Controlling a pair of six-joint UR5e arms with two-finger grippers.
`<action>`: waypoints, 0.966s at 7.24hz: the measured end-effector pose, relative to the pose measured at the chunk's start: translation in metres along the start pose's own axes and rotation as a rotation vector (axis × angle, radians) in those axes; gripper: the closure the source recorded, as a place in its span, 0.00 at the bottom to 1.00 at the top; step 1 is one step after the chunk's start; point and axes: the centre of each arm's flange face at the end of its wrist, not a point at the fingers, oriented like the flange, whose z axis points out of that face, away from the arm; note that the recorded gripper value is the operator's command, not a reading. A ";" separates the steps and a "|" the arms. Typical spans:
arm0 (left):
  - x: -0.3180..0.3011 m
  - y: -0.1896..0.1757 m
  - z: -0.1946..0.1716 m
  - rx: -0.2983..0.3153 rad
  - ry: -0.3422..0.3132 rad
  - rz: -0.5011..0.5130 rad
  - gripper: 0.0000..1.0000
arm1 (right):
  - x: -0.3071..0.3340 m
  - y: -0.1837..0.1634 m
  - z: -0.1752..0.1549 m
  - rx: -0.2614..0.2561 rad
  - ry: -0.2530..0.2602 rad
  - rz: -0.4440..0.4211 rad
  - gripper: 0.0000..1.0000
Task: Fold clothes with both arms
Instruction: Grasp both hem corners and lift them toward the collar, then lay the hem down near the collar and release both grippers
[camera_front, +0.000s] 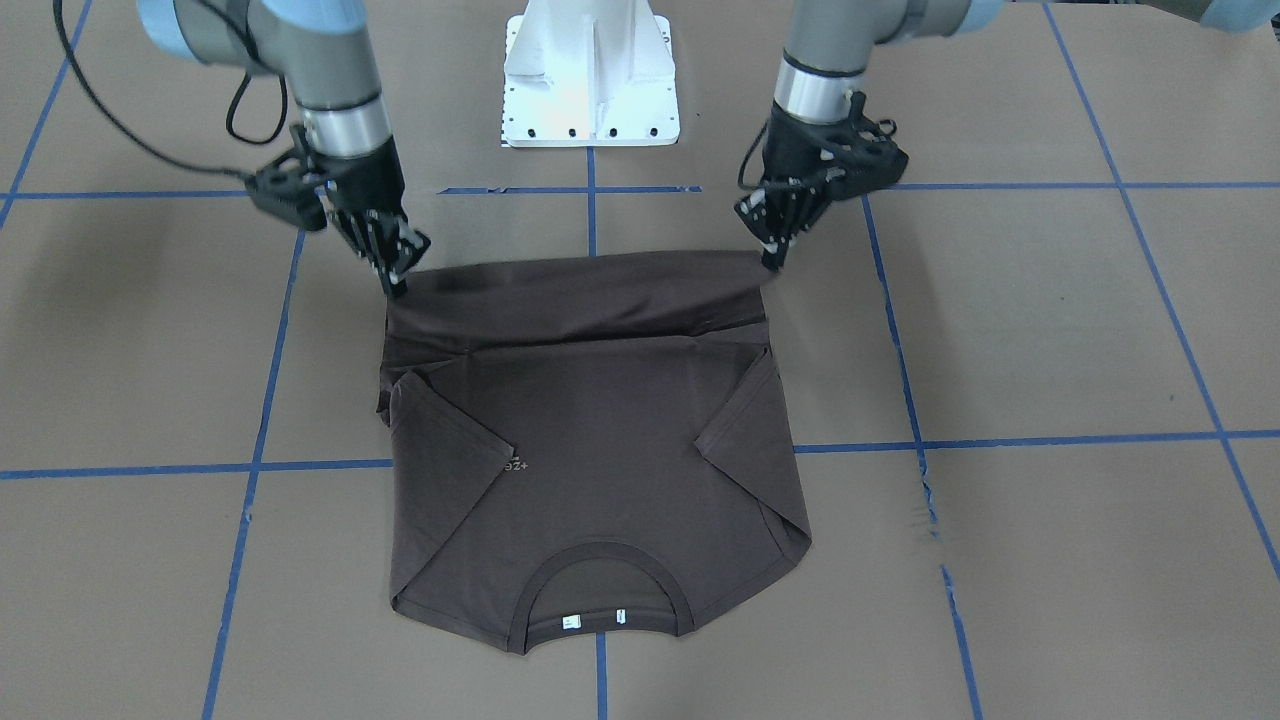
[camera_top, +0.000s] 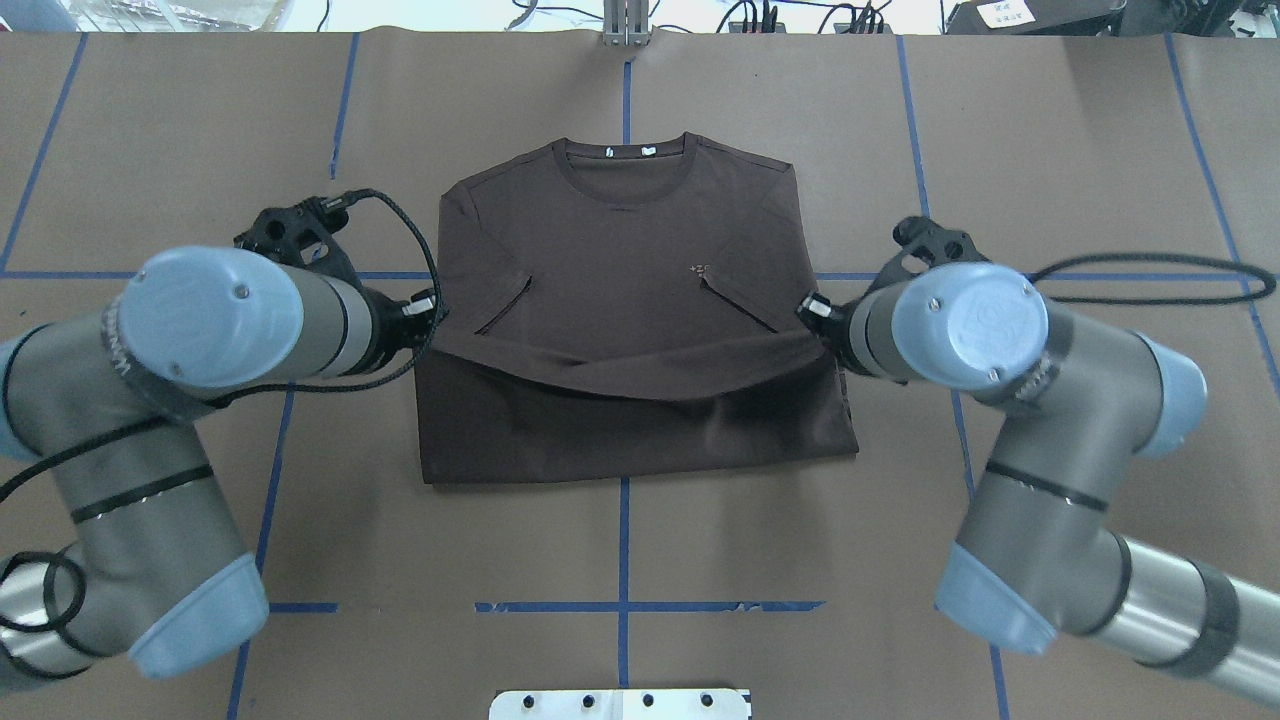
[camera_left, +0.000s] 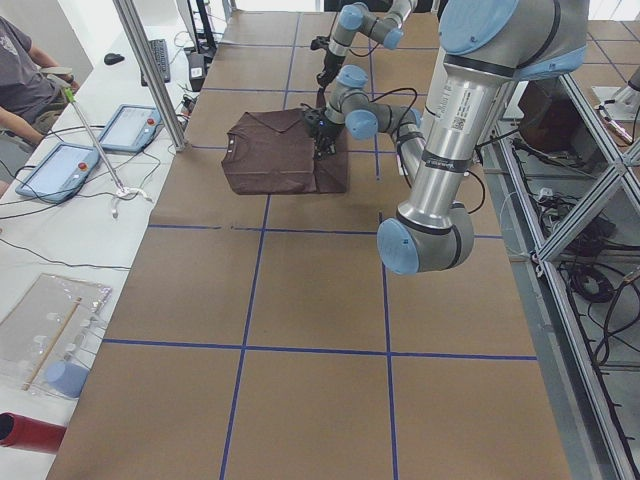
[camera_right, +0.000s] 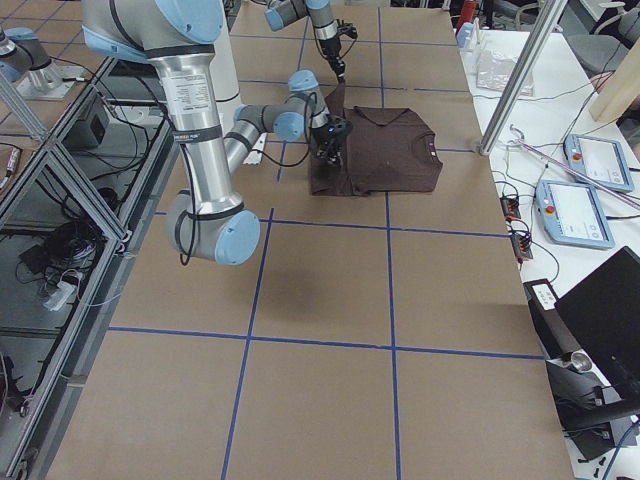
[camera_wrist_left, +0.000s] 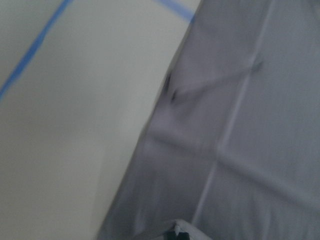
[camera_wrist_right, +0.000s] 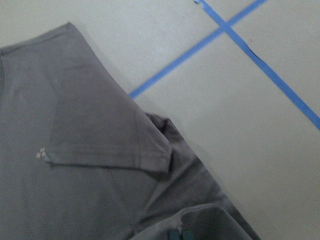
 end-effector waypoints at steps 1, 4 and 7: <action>0.005 -0.035 0.026 0.042 0.016 -0.006 1.00 | -0.023 -0.042 0.020 0.030 0.029 -0.013 1.00; 0.021 -0.104 0.095 0.118 0.043 -0.023 1.00 | -0.090 -0.117 0.089 0.083 0.060 -0.002 1.00; 0.029 -0.120 0.152 0.130 0.043 -0.028 0.98 | -0.108 -0.135 0.133 0.089 0.039 -0.001 1.00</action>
